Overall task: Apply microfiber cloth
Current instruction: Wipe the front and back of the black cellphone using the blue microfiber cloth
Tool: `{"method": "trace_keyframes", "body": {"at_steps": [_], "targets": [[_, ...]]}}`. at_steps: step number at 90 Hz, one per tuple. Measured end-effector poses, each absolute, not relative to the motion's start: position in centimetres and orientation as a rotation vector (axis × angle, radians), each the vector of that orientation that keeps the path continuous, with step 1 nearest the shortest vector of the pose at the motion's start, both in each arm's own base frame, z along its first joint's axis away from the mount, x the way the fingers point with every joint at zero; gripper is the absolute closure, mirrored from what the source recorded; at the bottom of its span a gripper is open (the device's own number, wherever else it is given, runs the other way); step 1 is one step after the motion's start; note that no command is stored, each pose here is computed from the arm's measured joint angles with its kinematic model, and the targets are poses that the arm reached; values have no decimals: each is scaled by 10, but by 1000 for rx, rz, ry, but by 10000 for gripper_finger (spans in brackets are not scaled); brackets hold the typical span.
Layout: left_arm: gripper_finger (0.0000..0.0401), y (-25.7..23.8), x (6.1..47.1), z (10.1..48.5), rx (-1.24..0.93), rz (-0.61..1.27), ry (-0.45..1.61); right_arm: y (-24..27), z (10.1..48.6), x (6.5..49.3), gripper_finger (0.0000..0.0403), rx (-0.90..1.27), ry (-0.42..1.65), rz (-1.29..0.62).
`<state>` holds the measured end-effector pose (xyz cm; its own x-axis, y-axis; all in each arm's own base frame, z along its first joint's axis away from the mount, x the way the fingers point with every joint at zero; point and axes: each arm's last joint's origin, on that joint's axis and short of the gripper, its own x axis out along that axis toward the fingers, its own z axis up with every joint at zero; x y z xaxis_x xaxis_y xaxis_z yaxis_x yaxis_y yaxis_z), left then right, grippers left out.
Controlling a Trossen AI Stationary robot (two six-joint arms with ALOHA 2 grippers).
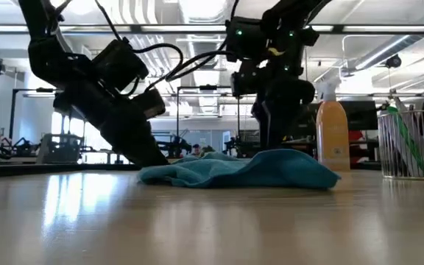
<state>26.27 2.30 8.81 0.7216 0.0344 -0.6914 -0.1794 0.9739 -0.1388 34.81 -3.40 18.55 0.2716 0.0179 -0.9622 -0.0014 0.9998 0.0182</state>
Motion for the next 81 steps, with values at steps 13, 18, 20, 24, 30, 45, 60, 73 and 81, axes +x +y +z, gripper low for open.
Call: {"method": "trace_keyframes", "body": {"at_steps": [13, 18, 20, 24, 30, 45, 60, 73, 81], "targets": [[153, 23, 262, 91, -184, 117, 748, -24, 175, 347, 129, 18, 1272, 18], [164, 23, 262, 95, -172, 113, 738, -22, 172, 345, 134, 28, 1284, 13], [167, 23, 262, 96, -166, 111, 734, -21, 171, 345, 135, 30, 1284, 12], [173, 23, 262, 99, -152, 104, 724, -19, 171, 345, 138, 33, 1283, 11], [175, 23, 263, 104, -127, 91, 706, -18, 169, 345, 142, 45, 1279, 2], [152, 21, 264, 112, -105, 57, 688, -11, 167, 353, 140, 71, 1159, 19], [109, 15, 266, 111, -99, 35, 680, 3, 154, 356, 111, 72, 1089, 27], [93, 2, 270, 111, -32, 30, 646, 21, 148, 355, 80, 21, 1045, -50], [92, -3, 270, 111, 24, 64, 637, 34, 147, 353, 63, -9, 1027, -80]]}}
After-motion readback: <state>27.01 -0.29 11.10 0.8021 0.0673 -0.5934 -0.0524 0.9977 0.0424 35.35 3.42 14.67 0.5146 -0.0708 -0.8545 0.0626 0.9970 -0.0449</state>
